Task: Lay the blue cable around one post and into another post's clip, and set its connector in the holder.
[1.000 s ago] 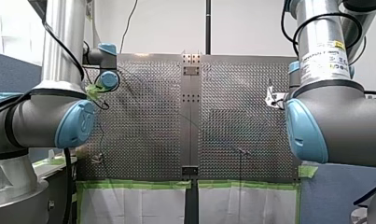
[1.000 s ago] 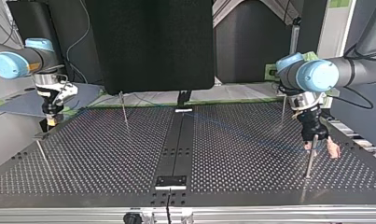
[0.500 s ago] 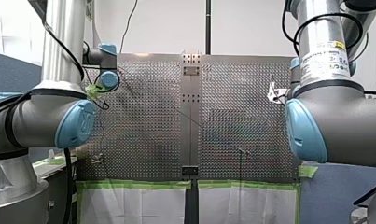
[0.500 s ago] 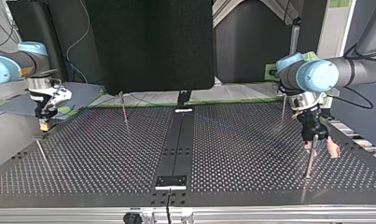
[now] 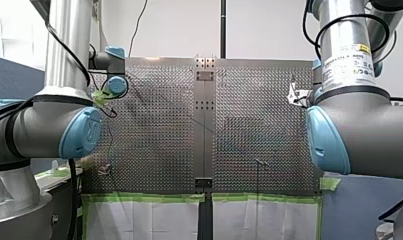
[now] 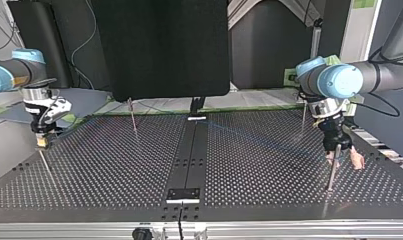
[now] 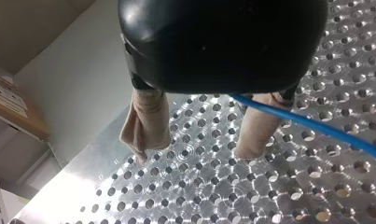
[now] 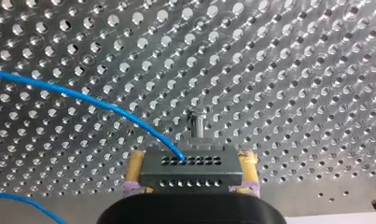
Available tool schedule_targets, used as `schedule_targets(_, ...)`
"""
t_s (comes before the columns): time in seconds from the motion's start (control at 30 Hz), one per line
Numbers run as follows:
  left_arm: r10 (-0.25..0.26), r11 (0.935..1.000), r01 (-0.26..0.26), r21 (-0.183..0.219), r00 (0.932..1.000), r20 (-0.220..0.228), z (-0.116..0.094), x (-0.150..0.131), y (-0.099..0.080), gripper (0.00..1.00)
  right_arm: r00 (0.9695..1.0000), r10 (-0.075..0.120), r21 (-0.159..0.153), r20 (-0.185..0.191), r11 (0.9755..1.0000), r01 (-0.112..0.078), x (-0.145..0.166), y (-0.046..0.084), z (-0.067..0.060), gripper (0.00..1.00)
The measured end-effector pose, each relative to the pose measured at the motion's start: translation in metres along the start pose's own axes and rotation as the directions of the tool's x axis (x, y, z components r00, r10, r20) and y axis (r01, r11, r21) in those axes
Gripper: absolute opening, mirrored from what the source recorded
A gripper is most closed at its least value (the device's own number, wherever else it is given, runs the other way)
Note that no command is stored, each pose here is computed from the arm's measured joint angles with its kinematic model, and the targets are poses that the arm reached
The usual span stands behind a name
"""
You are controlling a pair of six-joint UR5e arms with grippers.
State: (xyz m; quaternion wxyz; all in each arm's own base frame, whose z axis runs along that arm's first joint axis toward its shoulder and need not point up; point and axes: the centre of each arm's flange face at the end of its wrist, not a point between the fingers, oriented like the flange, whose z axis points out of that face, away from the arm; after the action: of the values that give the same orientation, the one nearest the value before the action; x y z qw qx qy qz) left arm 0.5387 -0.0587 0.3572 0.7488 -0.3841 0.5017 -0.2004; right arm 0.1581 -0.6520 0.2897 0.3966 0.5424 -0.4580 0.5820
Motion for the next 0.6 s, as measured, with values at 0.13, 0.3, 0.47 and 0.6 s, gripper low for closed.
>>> schedule_targets(0.13, 0.001, 1.0000, -0.001, 0.001, 1.0000, 0.001, 0.000, 0.000, 0.000, 1.00, 0.9999, 0.010, 0.005, -0.002, 0.9999, -0.010, 0.001, 0.004, 0.000, 0.00)
schedule_targets(0.3, 0.002, 1.0000, -0.002, 0.001, 1.0000, 0.001, 0.000, 0.000, 0.000, 1.00, 0.9997, 0.023, 0.010, 0.000, 0.9997, -0.023, 0.002, 0.011, 0.000, 0.00)
schedule_targets(0.47, 0.004, 1.0000, -0.004, 0.000, 1.0000, 0.000, 0.000, 0.000, 0.000, 1.00, 0.9995, 0.030, 0.029, 0.004, 0.9991, -0.030, 0.003, 0.017, -0.001, 0.00)
schedule_targets(0.6, 0.009, 1.0000, -0.009, 0.001, 1.0000, 0.001, 0.000, 0.000, 0.000, 1.00, 0.9995, 0.030, 0.049, 0.010, 0.9983, -0.031, 0.006, 0.022, -0.001, 0.00)
